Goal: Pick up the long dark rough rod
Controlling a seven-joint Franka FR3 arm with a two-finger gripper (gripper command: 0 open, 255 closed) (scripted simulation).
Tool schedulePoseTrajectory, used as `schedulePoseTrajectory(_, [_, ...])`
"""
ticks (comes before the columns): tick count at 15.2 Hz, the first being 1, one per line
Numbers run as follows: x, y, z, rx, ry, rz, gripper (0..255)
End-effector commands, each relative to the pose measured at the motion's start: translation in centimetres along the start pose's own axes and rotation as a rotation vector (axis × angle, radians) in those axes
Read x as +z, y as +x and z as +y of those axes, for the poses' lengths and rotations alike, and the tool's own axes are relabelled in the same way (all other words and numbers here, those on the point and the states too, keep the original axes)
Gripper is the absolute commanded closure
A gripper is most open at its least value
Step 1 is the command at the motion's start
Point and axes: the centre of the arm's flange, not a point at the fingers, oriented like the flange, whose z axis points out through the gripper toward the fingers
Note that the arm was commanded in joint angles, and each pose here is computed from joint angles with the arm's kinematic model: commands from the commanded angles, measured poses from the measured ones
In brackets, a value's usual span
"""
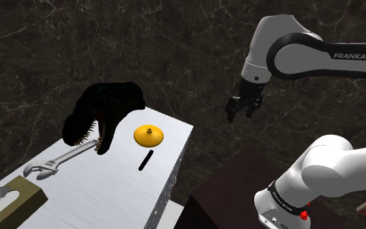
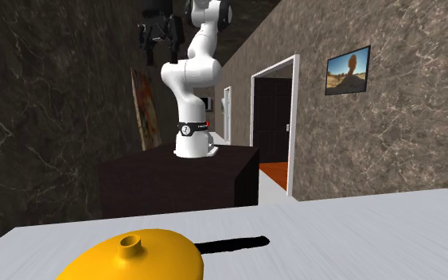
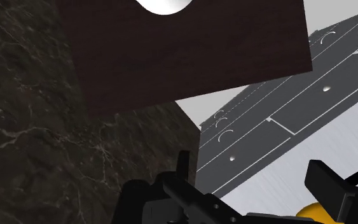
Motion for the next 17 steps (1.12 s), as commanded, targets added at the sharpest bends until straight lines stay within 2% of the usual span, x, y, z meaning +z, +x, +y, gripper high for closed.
schedulePoseTrajectory(1, [1.4, 0.0, -2.1, 0.051, 0.006, 0.009, 0])
schedulePoseTrajectory(9, [7.5, 1.2, -10.3, 0.237, 0.02, 0.041, 0])
schedulePoseTrajectory(17, [13.5, 4.2, -18.3, 0.423, 0.035, 0.073, 0])
